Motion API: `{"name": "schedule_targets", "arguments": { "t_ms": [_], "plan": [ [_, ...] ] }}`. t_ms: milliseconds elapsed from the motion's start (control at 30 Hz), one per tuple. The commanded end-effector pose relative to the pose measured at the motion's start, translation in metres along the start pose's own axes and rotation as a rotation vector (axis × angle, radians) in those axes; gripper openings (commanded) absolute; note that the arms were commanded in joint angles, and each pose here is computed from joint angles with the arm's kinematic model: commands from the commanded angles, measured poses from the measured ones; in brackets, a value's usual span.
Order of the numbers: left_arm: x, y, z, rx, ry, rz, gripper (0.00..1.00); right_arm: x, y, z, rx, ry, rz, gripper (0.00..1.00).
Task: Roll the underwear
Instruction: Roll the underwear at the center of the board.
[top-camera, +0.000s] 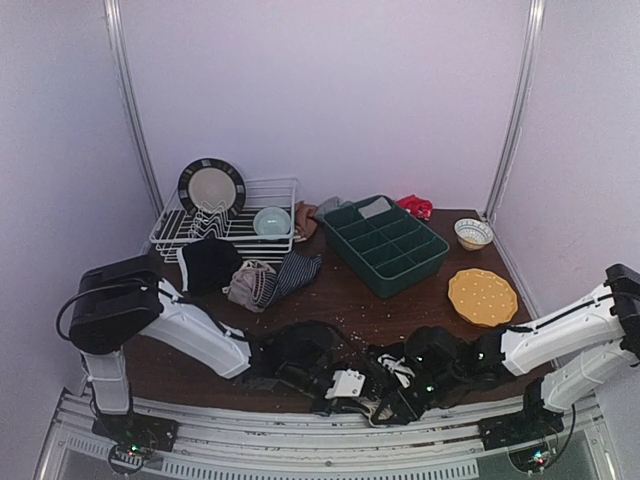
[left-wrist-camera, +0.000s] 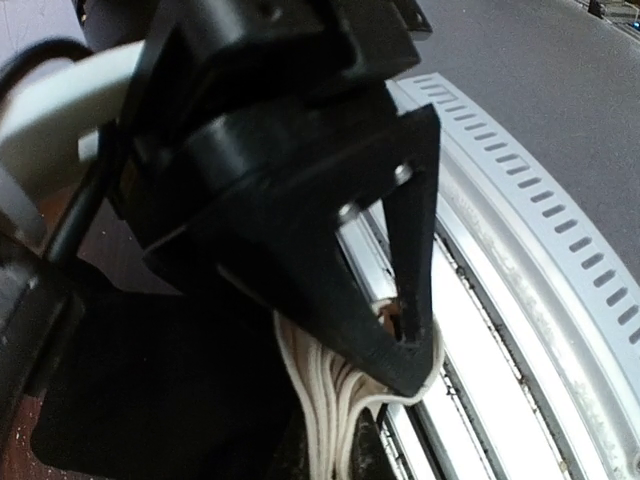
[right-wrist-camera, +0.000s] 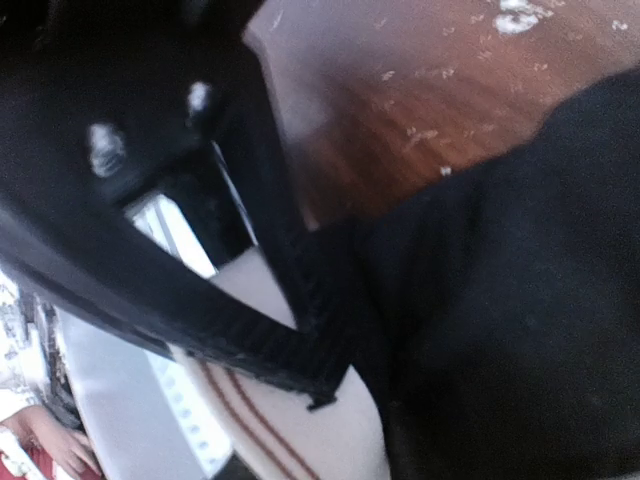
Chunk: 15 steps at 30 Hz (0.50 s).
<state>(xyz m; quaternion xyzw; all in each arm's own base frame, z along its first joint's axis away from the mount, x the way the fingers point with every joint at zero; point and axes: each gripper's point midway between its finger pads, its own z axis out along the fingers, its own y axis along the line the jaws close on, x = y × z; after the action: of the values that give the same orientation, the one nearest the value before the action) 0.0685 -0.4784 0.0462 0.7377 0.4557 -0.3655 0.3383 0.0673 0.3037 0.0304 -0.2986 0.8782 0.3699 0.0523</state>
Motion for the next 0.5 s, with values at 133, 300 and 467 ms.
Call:
{"name": "schedule_targets", "arguments": {
  "t_ms": [133, 300, 467],
  "plan": [
    [-0.002, 0.005, 0.000, 0.012, -0.044, -0.123, 0.00, -0.023, 0.007, -0.039, 0.072, -0.186, -0.036, 0.52],
    [-0.002, 0.008, -0.006, 0.036, -0.045, -0.258, 0.00, -0.031, 0.000, -0.068, 0.180, -0.309, -0.056, 0.55],
    [-0.006, 0.014, -0.009, 0.087, -0.055, -0.402, 0.00, -0.032, -0.013, -0.083, 0.221, -0.416, -0.045, 0.55]
  ]
}}
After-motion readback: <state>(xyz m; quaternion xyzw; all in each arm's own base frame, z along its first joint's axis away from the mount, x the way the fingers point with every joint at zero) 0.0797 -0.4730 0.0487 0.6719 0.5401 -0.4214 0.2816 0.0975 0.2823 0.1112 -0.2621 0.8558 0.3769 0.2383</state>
